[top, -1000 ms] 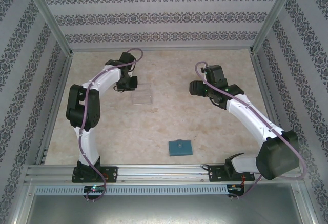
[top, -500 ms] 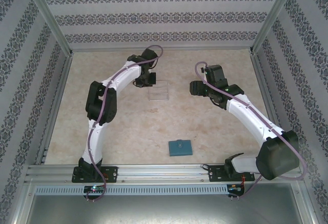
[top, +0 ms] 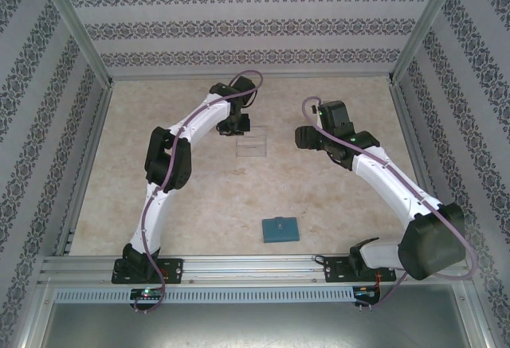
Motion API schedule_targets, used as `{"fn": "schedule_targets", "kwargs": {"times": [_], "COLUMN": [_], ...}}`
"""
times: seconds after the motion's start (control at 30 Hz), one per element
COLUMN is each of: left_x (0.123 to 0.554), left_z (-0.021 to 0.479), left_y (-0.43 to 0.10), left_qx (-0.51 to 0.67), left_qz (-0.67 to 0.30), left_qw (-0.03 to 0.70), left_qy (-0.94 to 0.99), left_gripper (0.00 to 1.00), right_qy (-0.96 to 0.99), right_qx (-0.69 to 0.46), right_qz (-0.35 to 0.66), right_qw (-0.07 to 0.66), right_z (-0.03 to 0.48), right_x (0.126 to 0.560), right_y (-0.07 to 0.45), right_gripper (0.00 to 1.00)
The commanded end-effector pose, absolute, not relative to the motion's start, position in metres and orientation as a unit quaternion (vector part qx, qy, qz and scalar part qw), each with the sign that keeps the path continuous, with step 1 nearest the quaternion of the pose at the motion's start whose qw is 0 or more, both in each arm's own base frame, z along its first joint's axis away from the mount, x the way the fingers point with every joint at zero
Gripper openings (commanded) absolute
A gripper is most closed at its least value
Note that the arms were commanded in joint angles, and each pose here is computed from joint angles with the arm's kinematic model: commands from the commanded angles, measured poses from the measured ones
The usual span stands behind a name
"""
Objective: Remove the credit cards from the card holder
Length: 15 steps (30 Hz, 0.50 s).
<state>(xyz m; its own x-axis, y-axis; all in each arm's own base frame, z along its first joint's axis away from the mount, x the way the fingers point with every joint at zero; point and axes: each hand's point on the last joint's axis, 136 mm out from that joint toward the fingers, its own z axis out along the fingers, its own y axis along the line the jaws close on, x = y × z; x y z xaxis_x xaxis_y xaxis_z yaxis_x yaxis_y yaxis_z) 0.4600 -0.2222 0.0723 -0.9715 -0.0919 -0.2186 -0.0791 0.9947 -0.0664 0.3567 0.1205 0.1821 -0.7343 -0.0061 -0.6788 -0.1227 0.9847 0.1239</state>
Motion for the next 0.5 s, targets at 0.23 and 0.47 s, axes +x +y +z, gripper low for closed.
{"fn": "schedule_targets", "kwargs": {"times": [0.23, 0.47], "left_x": [0.454, 0.450], "left_z": [0.100, 0.128], "left_y": [-0.218, -0.217], "left_qx": [-0.035, -0.010], "left_qz": [-0.017, -0.029], "left_qw": [0.118, 0.140], "left_qy": [0.992, 0.990], "left_gripper": [0.23, 0.32], "right_qy": [0.926, 0.885], "right_qx": [-0.065, -0.290], "right_qz": [0.117, 0.204], "right_qw": [0.353, 0.302], "right_z": [0.200, 0.188], "right_x": [0.338, 0.294], "right_y": [0.132, 0.182], "right_gripper": [0.79, 0.84]}}
